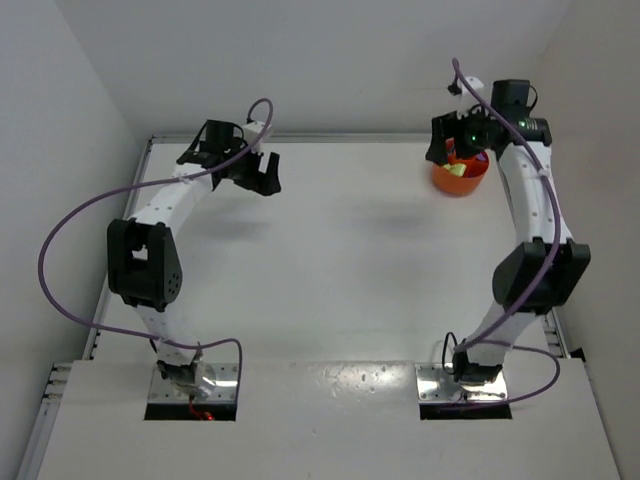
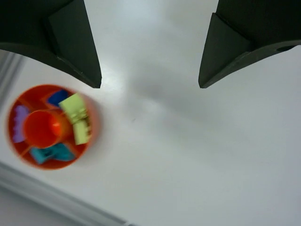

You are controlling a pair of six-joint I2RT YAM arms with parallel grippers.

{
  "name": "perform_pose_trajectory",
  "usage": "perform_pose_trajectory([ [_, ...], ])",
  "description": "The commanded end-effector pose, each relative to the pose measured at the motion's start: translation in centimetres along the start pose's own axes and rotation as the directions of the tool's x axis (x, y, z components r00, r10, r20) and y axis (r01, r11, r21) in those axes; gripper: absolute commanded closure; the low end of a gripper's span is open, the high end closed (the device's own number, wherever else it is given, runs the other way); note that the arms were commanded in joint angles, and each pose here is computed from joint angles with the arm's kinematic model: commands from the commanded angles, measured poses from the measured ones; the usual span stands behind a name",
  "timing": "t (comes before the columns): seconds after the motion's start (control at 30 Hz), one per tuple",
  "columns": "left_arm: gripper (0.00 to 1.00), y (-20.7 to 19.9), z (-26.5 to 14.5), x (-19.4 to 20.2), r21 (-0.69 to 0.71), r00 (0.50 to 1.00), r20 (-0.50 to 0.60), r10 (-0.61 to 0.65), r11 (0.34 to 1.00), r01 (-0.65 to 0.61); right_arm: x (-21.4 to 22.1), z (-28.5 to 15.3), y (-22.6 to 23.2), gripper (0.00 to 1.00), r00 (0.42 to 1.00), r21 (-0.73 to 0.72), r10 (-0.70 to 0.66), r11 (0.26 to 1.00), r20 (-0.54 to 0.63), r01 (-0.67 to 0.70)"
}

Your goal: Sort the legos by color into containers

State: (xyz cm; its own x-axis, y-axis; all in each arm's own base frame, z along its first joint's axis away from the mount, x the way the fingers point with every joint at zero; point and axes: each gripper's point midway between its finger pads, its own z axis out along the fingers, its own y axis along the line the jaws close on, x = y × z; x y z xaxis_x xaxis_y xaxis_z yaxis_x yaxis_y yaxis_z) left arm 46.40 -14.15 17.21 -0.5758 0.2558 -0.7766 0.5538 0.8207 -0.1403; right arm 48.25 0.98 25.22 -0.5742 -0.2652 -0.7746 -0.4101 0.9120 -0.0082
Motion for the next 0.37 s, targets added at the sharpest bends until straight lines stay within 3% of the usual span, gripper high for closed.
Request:
perform_pose_trajectory([
  [0.0,0.06,0.6,-1.9,1.0,0.006,0.996,-0.014,-0.087,0.996,0.087,4.7,-0.8,5.3,0.14,0.993,-0.215,0.096,0.97,-0.072,-0.11],
  [0.03,0.0,1.7,-2.5,1.3,-0.021,0.994,-0.011,-0.112,0.993,0.112,6.9,-0.6,5.2,0.14,0.984,-0.19,0.138,0.969,-0.109,-0.157],
  [0.13,0.0,4.3,-4.4,2.3,-0.117,0.989,-0.003,-0.145,0.983,0.143,8.9,-2.3,4.1,0.11,0.987,-0.06,0.123,0.99,-0.101,-0.13],
  [0.17,0.0,4.9,-4.9,2.5,-0.137,0.988,0.0,-0.154,0.979,0.153,11.5,-1.9,3.5,0.11,0.985,-0.017,0.127,0.991,-0.12,-0.13],
  [0.33,0.0,6.5,-6.6,3.9,-0.157,0.974,0.017,-0.227,0.961,0.227,15.7,-2.8,5.1,0.1,0.972,-0.012,0.187,0.982,-0.143,-0.191],
])
